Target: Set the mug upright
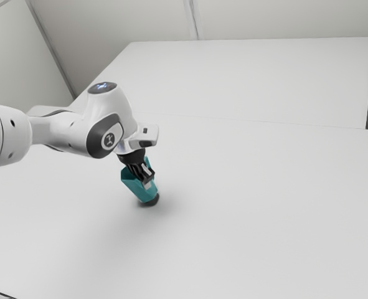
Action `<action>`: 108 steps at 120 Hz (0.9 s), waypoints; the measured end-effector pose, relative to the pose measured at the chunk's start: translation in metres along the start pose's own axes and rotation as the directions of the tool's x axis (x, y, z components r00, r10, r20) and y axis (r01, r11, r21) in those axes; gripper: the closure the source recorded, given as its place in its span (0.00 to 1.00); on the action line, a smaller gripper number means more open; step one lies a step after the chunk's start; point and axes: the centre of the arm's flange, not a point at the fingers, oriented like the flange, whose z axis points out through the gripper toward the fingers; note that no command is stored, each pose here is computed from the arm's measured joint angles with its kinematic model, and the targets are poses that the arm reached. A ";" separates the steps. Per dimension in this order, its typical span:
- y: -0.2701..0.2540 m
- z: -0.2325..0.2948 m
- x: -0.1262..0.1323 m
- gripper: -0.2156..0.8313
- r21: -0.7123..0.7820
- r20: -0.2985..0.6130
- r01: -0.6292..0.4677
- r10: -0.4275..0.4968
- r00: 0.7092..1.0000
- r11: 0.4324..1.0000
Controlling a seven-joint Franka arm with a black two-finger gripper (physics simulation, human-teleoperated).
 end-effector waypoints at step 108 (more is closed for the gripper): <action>-0.026 0.018 -0.012 0.78 0.016 0.026 0.039 -0.040 0.999 0.999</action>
